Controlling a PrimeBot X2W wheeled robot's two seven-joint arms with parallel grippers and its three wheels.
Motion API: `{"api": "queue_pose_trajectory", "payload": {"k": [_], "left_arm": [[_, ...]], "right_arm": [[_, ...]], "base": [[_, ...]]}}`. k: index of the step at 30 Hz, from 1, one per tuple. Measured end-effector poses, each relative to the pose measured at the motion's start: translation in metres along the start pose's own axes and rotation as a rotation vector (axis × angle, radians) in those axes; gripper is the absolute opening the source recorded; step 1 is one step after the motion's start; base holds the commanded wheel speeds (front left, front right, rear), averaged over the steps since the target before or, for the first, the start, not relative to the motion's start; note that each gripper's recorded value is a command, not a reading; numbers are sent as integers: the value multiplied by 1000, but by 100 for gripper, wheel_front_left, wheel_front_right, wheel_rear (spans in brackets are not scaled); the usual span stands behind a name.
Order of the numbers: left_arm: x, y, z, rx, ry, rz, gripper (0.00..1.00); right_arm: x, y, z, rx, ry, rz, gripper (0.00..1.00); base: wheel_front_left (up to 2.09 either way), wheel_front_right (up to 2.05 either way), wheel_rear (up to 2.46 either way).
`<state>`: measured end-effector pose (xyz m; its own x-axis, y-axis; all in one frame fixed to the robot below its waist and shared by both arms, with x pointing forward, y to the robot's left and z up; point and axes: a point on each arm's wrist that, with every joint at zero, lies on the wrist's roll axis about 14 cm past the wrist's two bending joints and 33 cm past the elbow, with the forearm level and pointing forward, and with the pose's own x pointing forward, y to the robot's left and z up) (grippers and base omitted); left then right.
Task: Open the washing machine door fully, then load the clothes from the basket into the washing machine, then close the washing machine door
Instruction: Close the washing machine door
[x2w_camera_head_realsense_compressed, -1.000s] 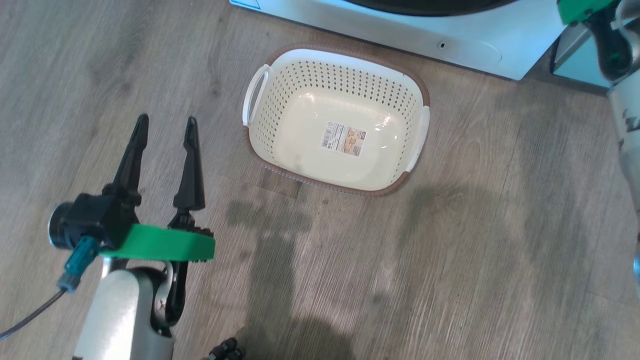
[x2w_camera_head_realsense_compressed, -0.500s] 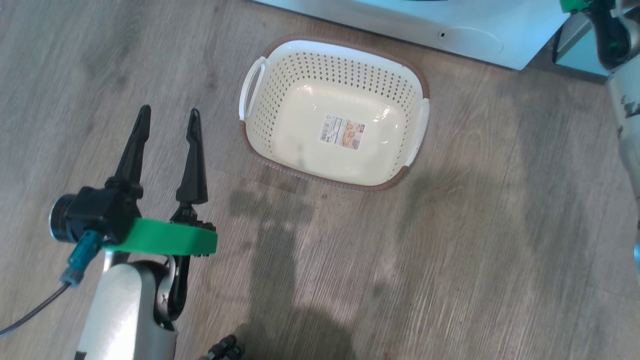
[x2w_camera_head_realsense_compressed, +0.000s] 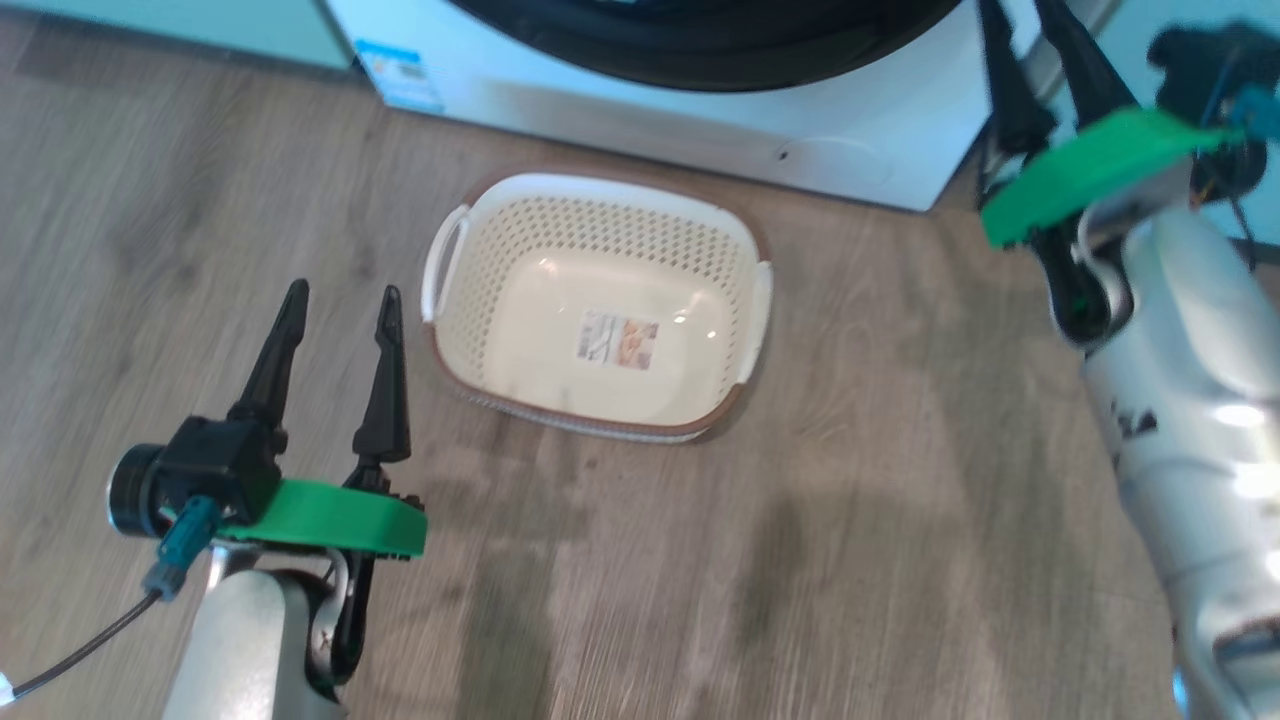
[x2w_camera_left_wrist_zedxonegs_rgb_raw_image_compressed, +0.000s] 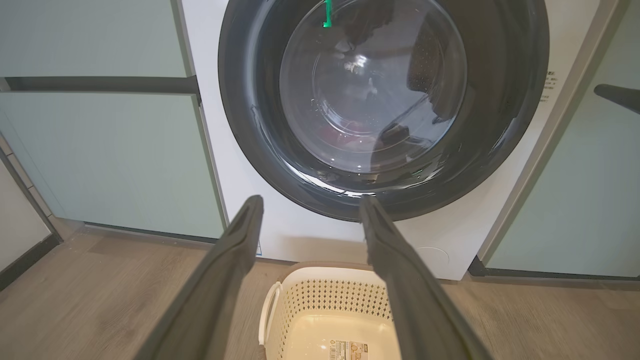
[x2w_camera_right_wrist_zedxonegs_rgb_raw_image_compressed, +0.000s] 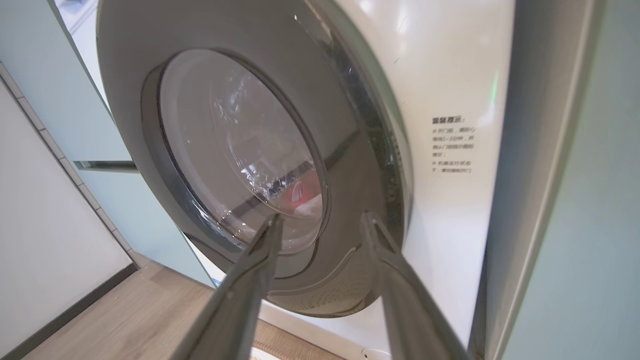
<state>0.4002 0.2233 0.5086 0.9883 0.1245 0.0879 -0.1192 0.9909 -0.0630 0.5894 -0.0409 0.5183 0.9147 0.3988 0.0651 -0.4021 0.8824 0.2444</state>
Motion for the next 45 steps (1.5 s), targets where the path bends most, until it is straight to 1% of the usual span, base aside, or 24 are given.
{"api": "queue_pose_trajectory", "payload": {"k": [4,7,12,18,23,33,45], "left_arm": [[2,-11,8,0,-24,-41,100],[4,-19,13,-7,-40,-68,100],[-4,-27,11,-6,-16,-101,100],[-12,-38,13,-8,-6,-142,100],[-16,-43,14,5,2,-170,100],[-33,-46,19,2,5,-177,100],[-44,-49,22,2,14,-189,100]], "right_arm": [[-33,-11,13,6,-54,-44,100],[-59,-16,14,-1,-64,-76,100],[-99,-26,19,-14,-89,-132,100],[-145,-31,24,-50,-92,-183,100],[-177,-33,28,-47,-89,-234,100],[-220,-23,27,-49,-54,-268,100],[-249,-21,37,-66,-60,-303,100]], "base": [[0,0,0],[0,0,0],[0,0,0],[0,0,0],[0,0,0],[0,0,0],[0,0,0]]}}
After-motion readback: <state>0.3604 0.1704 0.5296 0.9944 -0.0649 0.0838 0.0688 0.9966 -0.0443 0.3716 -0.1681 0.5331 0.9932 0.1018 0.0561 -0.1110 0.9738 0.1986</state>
